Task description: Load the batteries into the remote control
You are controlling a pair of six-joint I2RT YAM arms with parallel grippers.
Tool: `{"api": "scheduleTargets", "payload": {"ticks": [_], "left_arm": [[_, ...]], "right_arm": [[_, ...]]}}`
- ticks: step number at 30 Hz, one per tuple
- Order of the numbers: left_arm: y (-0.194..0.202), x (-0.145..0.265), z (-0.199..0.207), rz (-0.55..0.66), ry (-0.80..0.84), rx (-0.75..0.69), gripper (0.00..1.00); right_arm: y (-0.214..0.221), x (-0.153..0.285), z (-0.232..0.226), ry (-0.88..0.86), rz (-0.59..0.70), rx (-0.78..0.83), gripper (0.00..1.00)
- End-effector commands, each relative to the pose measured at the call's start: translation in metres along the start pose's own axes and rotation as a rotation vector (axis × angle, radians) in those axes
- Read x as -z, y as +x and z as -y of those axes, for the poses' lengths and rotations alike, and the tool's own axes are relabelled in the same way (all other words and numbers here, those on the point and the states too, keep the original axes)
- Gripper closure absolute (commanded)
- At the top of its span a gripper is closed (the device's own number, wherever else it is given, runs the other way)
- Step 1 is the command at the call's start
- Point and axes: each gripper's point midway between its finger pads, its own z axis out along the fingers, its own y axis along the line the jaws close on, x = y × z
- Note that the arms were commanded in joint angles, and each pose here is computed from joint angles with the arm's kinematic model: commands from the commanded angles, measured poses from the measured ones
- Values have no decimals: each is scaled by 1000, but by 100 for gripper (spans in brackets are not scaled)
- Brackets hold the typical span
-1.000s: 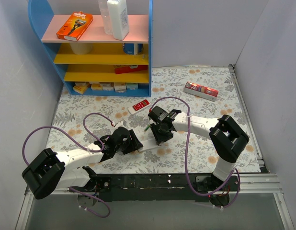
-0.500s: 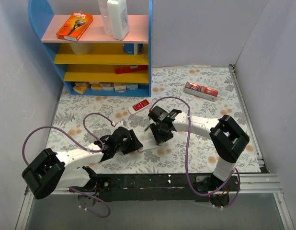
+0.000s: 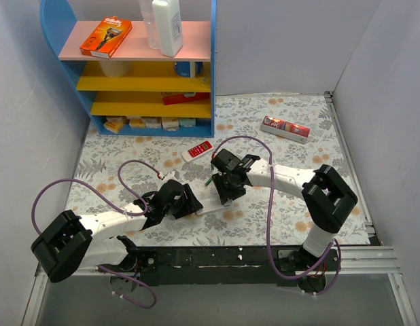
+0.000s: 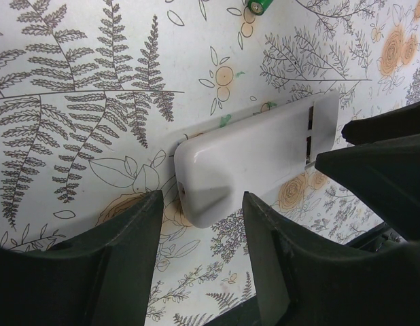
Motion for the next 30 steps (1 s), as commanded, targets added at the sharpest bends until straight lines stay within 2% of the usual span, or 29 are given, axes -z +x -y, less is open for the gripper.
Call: {"api": "scheduleTargets", "payload": {"ticks": [1, 16, 24, 30], "left_arm": [[4, 2, -10, -17, -33, -1, 50], [6, 2, -11, -22, -36, 1, 50], [6, 2, -11, -24, -36, 3, 50], [6, 1, -11, -28, -39, 1, 51]], "right_arm": [[-9, 15, -8, -29, 43, -10, 47], [-33, 25, 1, -65, 163, -76, 51], [-48, 17, 14, -90, 231, -137, 55], [-50, 8, 21, -94, 232, -168, 58]]}}
